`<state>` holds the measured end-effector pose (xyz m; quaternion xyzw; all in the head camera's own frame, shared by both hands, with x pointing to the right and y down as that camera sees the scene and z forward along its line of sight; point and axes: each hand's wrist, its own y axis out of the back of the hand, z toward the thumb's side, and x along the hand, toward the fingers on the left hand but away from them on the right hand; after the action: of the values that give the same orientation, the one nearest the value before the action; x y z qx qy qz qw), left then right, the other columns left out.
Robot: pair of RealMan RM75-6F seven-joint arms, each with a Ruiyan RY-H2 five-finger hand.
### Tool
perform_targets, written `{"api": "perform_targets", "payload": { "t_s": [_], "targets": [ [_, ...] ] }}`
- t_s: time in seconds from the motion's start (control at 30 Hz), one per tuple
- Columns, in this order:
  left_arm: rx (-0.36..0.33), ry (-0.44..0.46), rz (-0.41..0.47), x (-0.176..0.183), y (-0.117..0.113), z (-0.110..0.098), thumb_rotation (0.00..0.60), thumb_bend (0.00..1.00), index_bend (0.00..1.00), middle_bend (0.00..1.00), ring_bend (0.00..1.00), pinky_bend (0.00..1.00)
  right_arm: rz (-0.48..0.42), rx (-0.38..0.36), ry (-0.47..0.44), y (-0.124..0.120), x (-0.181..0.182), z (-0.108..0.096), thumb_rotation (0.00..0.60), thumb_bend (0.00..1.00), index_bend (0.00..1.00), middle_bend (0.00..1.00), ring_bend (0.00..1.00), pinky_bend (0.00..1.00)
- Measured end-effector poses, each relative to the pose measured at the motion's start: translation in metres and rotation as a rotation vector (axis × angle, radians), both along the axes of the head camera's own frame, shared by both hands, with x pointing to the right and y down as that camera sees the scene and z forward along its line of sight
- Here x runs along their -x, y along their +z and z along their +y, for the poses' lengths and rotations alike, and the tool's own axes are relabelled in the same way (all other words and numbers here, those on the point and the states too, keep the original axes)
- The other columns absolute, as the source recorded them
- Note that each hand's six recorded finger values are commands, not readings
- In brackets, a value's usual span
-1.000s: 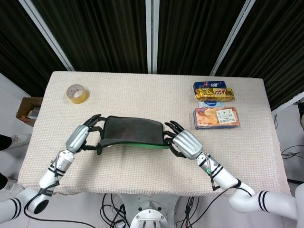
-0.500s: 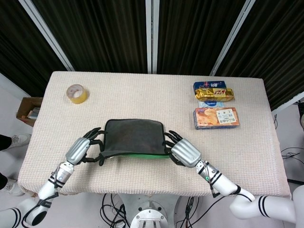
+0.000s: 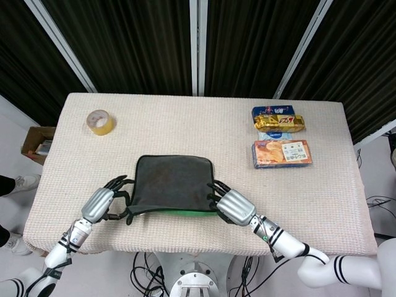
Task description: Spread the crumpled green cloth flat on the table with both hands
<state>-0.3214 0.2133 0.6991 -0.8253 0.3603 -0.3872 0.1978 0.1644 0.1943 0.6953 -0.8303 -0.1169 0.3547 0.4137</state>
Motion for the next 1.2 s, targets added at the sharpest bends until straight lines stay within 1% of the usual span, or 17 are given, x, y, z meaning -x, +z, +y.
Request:
{"api": "perform_targets", "payload": {
  "t_s": [0.07, 0.13, 0.23, 0.33, 0.47, 0.57, 0.63, 0.67, 0.7, 0.73, 0.8, 0.83, 0.87, 0.9, 1.0, 1.07, 1.2],
  "targets": [
    [0.0, 0.017, -0.021, 0.001, 0.002, 0.003, 0.6, 0.38, 0.51, 0.14, 0.05, 0.12, 0.014, -0.009, -0.017, 0.003, 0.002, 0.004, 0.6, 0.34, 0.5, 0.2, 0.0, 0.0],
    [0.004, 0.034, -0.042, 0.002, 0.004, 0.006, 0.6, 0.38, 0.44, 0.12, 0.05, 0.12, 0.024, -0.009, -0.026, 0.005, 0.004, 0.007, 0.6, 0.2, 0.37, 0.17, 0.0, 0.0],
    [0.017, 0.058, -0.073, 0.004, 0.005, 0.01, 0.6, 0.37, 0.35, 0.1, 0.05, 0.12, 0.04, -0.016, -0.038, 0.007, 0.003, 0.013, 0.6, 0.1, 0.25, 0.14, 0.0, 0.0],
    [0.03, 0.079, -0.102, 0.006, 0.005, 0.014, 0.6, 0.34, 0.25, 0.07, 0.05, 0.12, 0.05, -0.012, -0.048, 0.007, 0.002, 0.021, 0.6, 0.05, 0.19, 0.12, 0.0, 0.0],
    [0.046, 0.11, -0.145, 0.007, 0.003, 0.018, 0.6, 0.29, 0.14, 0.03, 0.05, 0.12, 0.053, -0.026, -0.048, 0.002, -0.001, 0.024, 0.6, 0.04, 0.16, 0.11, 0.0, 0.0],
    [0.056, 0.118, -0.153, 0.007, -0.003, 0.02, 0.6, 0.26, 0.11, 0.03, 0.05, 0.12, 0.053, -0.042, -0.033, -0.005, -0.008, 0.02, 0.6, 0.04, 0.14, 0.11, 0.0, 0.0],
    [0.055, 0.118, -0.156, 0.007, -0.01, 0.02, 0.6, 0.24, 0.11, 0.03, 0.05, 0.12, 0.052, -0.057, -0.015, -0.011, -0.014, 0.013, 0.6, 0.1, 0.11, 0.12, 0.0, 0.0],
    [0.049, 0.116, -0.157, 0.008, -0.015, 0.019, 0.6, 0.23, 0.11, 0.03, 0.05, 0.12, 0.052, -0.071, 0.0, -0.016, -0.018, 0.006, 0.6, 0.16, 0.1, 0.13, 0.0, 0.0],
    [0.041, 0.113, -0.158, 0.008, -0.02, 0.017, 0.6, 0.22, 0.11, 0.03, 0.05, 0.12, 0.051, -0.083, 0.013, -0.021, -0.02, 0.0, 0.6, 0.24, 0.08, 0.14, 0.0, 0.0],
    [0.028, 0.108, -0.159, 0.009, -0.025, 0.014, 0.6, 0.21, 0.11, 0.03, 0.05, 0.12, 0.051, -0.094, 0.026, -0.025, -0.023, -0.008, 0.6, 0.38, 0.07, 0.16, 0.0, 0.0],
    [-0.011, 0.089, -0.162, 0.012, -0.038, 0.004, 0.6, 0.21, 0.11, 0.03, 0.05, 0.12, 0.053, -0.11, 0.057, -0.032, -0.026, -0.025, 0.6, 0.57, 0.05, 0.17, 0.0, 0.0],
    [-0.027, 0.078, -0.163, 0.014, -0.042, -0.001, 0.6, 0.2, 0.11, 0.03, 0.05, 0.12, 0.055, -0.11, 0.068, -0.033, -0.026, -0.032, 0.6, 0.65, 0.04, 0.17, 0.0, 0.0],
    [-0.043, 0.059, -0.164, 0.016, -0.047, -0.008, 0.6, 0.2, 0.11, 0.03, 0.05, 0.12, 0.059, -0.102, 0.079, -0.032, -0.025, -0.039, 0.6, 0.69, 0.04, 0.17, 0.0, 0.0],
    [-0.048, 0.051, -0.164, 0.016, -0.049, -0.01, 0.6, 0.2, 0.11, 0.03, 0.05, 0.12, 0.066, -0.092, 0.082, -0.031, -0.024, -0.043, 0.6, 0.73, 0.03, 0.17, 0.0, 0.0],
    [-0.064, 0.015, -0.154, 0.017, -0.055, -0.021, 0.6, 0.2, 0.11, 0.03, 0.05, 0.12, 0.091, -0.05, 0.085, -0.021, -0.016, -0.059, 0.6, 0.79, 0.02, 0.17, 0.0, 0.0],
    [-0.067, 0.004, -0.152, 0.018, -0.058, -0.024, 0.6, 0.2, 0.11, 0.03, 0.05, 0.12, 0.113, -0.024, 0.091, -0.01, -0.008, -0.072, 0.6, 0.79, 0.01, 0.17, 0.0, 0.0],
    [-0.054, -0.014, -0.156, 0.022, -0.059, -0.022, 0.6, 0.2, 0.11, 0.03, 0.05, 0.12, 0.147, 0.003, 0.112, 0.014, 0.008, -0.093, 0.6, 0.79, 0.01, 0.17, 0.0, 0.0]
  ]
}}
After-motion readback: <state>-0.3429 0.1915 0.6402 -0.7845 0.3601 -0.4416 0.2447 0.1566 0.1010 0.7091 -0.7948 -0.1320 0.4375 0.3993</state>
